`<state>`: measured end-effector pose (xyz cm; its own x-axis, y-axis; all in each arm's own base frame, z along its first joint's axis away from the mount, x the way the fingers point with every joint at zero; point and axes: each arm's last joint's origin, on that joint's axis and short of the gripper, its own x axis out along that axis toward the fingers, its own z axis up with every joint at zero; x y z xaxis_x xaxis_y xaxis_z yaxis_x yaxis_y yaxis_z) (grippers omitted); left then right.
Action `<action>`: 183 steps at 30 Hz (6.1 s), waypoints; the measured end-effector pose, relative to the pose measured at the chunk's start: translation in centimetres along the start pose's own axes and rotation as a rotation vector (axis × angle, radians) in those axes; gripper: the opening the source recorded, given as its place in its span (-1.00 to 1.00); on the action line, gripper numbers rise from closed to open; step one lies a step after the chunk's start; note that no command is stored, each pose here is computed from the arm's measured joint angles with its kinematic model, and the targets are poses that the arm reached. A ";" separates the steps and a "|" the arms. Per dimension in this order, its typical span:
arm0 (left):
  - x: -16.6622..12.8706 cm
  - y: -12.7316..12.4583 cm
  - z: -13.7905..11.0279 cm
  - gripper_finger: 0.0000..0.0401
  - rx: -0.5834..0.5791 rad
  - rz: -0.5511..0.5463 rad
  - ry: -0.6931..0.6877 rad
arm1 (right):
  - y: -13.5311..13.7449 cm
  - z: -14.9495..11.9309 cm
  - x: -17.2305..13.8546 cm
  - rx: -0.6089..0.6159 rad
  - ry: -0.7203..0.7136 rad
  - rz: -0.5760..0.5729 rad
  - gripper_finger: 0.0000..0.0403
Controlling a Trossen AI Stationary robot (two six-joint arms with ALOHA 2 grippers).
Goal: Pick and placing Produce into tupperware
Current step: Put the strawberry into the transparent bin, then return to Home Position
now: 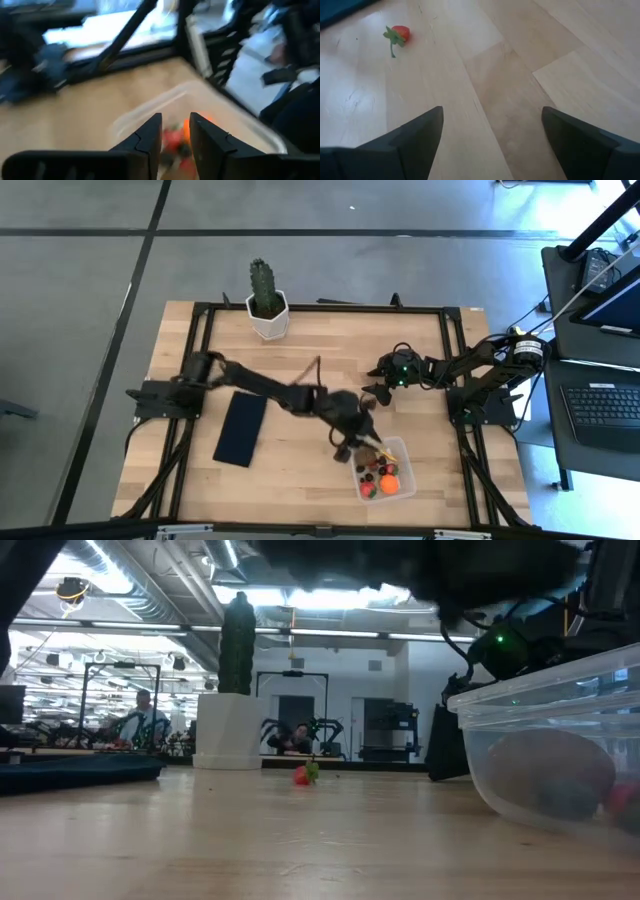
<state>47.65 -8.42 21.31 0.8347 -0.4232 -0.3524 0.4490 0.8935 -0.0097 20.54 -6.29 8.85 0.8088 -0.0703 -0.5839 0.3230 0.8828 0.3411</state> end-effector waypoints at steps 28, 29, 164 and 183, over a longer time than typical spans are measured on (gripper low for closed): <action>-18.8 2.8 -6.5 -0.11 -0.302 0.434 0.509 | 0.1 0.1 0.0 0.011 -0.015 0.020 0.69; -18.7 2.8 -7.1 -0.03 -0.305 0.439 0.508 | 0.1 0.1 0.0 0.011 -0.016 0.021 0.69; 2.9 -3.2 -2.2 -0.56 0.121 0.114 -0.132 | 0.1 0.2 0.0 -0.014 -0.023 0.020 0.69; 5.4 -2.4 -6.2 -0.24 -0.055 0.049 0.031 | 0.0 0.0 0.0 -0.010 0.006 0.012 0.69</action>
<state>49.06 -11.90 13.59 0.8447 -0.3746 -0.3823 0.3888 0.9203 -0.0427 20.55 -6.25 8.85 0.8096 -0.0575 -0.5841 0.3088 0.8880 0.3406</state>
